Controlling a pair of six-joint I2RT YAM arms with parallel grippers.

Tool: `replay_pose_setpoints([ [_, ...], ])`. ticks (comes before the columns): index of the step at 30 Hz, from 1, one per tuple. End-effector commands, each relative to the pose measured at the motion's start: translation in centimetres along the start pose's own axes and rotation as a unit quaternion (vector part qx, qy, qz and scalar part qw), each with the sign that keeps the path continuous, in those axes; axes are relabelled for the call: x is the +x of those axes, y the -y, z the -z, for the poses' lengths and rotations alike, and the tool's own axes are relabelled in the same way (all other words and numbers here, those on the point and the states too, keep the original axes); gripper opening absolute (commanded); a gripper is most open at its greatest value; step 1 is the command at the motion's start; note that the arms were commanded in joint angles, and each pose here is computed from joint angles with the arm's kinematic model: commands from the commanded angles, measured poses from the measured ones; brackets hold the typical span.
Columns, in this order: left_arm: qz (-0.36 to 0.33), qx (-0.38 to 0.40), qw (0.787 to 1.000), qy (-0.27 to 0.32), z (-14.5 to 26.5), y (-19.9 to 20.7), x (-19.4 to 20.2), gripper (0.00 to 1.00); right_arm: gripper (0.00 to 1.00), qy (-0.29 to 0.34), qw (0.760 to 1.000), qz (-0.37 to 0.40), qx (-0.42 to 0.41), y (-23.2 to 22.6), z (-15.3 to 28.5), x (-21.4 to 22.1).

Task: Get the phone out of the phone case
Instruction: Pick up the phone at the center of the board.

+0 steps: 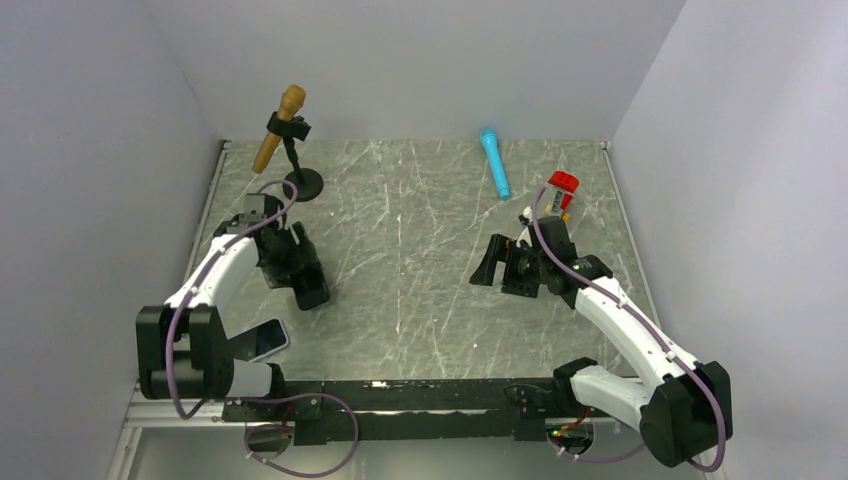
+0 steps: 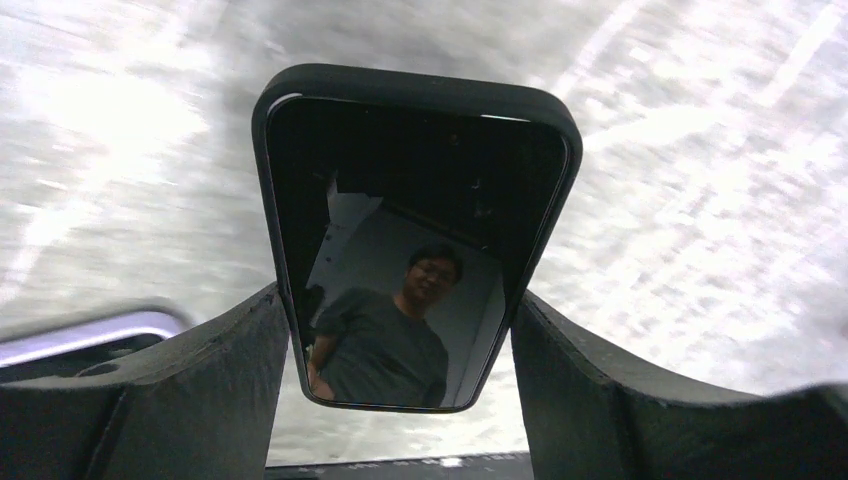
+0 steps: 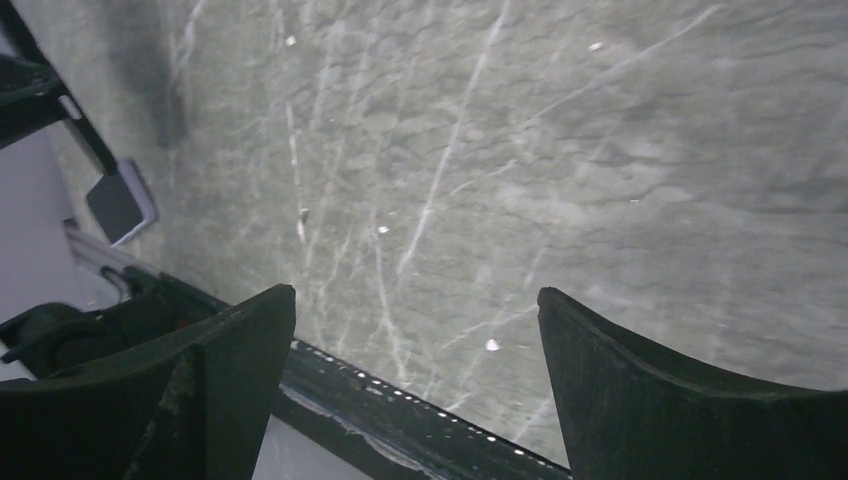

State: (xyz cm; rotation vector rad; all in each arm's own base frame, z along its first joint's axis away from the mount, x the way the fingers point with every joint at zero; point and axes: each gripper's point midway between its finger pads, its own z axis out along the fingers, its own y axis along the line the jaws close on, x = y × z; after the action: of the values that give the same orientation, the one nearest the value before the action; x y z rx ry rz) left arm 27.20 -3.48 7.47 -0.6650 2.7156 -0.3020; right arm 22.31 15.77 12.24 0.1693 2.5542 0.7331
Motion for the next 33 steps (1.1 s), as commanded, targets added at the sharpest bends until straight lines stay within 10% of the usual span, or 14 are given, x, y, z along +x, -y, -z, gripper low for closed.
replay_pose_setpoints([
  [1,0.053,0.113,0.992,-0.009,2.4,6.2,2.0,0.00,0.91,0.019,0.994,-0.006,-0.107,-4.7,0.3,0.0],
  [9,0.136,0.227,0.963,-0.046,6.4,13.1,6.1,0.00,0.90,0.039,0.979,0.084,-0.180,-13.0,-0.3,1.9],
  [23,0.084,0.270,0.956,-0.080,9.0,21.1,9.4,0.00,0.78,-0.011,0.971,0.173,-0.167,-18.9,-3.6,5.0],
  [27,0.074,0.278,0.955,-0.070,9.9,22.1,8.8,0.00,0.59,-0.016,0.970,0.182,-0.163,-19.0,-4.2,5.0],
  [31,0.069,0.303,0.949,-0.061,10.5,22.8,8.5,0.00,0.09,-0.021,0.963,0.199,-0.183,-19.5,-3.8,5.2],
  [33,0.057,0.328,0.941,-0.057,10.9,23.3,8.5,0.08,0.00,-0.019,0.957,0.203,-0.206,-19.8,-3.1,4.8],
])
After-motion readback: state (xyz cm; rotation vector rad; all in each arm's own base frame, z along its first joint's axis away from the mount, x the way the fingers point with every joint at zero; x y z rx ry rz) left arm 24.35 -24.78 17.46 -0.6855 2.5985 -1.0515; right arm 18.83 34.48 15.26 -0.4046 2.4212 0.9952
